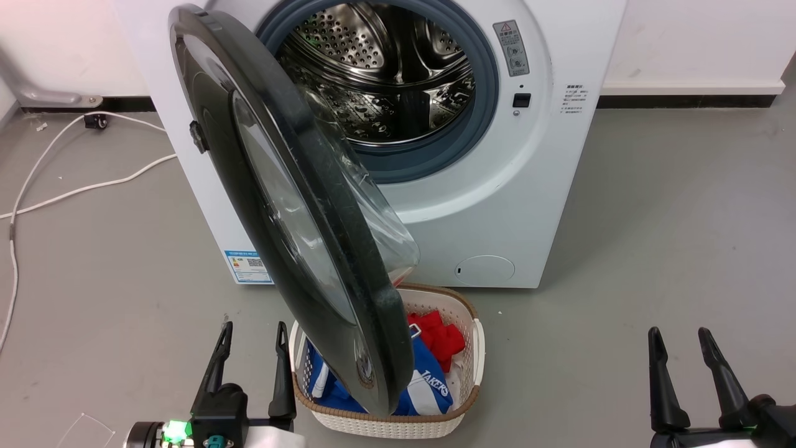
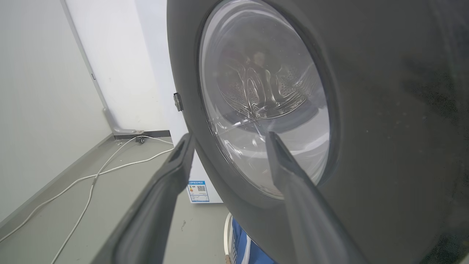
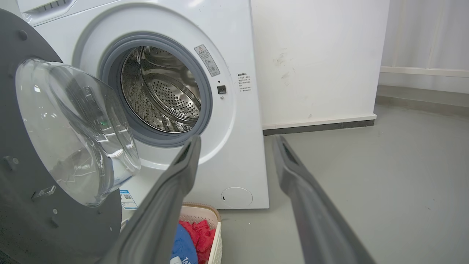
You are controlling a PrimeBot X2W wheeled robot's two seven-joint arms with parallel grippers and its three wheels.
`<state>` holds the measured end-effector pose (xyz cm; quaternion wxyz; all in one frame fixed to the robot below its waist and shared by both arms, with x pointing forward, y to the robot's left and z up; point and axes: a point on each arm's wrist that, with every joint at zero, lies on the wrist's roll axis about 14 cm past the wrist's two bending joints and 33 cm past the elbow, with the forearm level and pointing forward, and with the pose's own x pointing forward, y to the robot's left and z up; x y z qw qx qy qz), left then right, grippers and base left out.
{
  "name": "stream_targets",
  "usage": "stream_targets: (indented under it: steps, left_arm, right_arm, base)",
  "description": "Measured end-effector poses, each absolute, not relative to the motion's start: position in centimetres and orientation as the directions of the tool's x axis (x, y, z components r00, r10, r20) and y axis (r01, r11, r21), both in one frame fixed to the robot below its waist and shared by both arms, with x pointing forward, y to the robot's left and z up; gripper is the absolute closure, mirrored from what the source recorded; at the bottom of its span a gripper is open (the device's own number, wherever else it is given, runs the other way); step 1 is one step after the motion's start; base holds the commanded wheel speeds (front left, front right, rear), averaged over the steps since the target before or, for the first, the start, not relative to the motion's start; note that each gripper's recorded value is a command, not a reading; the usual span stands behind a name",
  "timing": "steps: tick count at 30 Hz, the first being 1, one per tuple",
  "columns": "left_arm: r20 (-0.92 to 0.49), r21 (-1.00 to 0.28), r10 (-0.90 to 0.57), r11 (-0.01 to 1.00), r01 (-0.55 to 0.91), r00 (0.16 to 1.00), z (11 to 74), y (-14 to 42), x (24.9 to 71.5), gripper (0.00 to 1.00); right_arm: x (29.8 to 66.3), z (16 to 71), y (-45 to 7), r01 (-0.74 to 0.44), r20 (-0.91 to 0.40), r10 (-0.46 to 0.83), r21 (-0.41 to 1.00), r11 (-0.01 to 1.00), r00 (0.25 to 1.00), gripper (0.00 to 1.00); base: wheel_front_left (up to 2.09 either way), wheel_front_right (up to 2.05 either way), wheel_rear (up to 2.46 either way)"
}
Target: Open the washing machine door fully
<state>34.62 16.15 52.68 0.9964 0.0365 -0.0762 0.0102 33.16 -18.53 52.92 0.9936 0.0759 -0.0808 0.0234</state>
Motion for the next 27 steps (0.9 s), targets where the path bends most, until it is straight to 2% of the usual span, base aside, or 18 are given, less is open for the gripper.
stream_targets:
  steps: [15, 16, 17, 18, 27]
  left_arm:
    - [0.149, 0.063, 0.031, 0.997, -0.041, 0.988, 52.6, 16.5, 34.6, 0.00]
    - [0.149, 0.062, 0.036, 0.997, -0.046, 0.988, 52.6, 16.6, 34.6, 0.05]
    - [0.151, 0.060, 0.046, 0.997, -0.056, 0.987, 52.6, 16.9, 34.6, 0.64]
    - [0.174, 0.035, 0.092, 0.994, -0.100, 0.980, 53.5, 18.1, 34.6, 1.00]
    - [0.400, 0.009, 0.149, 0.986, -0.167, 0.904, 61.2, 20.6, 35.4, 1.00]
  right_arm:
    - [32.9, 52.3, -18.6, -0.055, 0.145, 0.034, 0.146, 0.988, 0.989, 0.00]
    - [32.9, 52.3, -18.6, -0.055, 0.146, 0.034, 0.146, 0.988, 0.989, 0.00]
    - [32.9, 52.3, -18.5, -0.056, 0.146, 0.034, 0.145, 0.988, 0.989, 0.00]
    - [32.9, 52.4, -18.5, -0.057, 0.146, 0.036, 0.142, 0.988, 0.989, 0.00]
    - [33.1, 52.4, -18.2, -0.068, 0.146, 0.047, 0.139, 0.988, 0.988, 0.00]
  base:
    - [0.00, 0.00, 0.00]
    - [0.00, 0.00, 0.00]
    - [0.00, 0.00, 0.00]
    - [0.00, 0.00, 0.00]
    - [0.00, 0.00, 0.00]
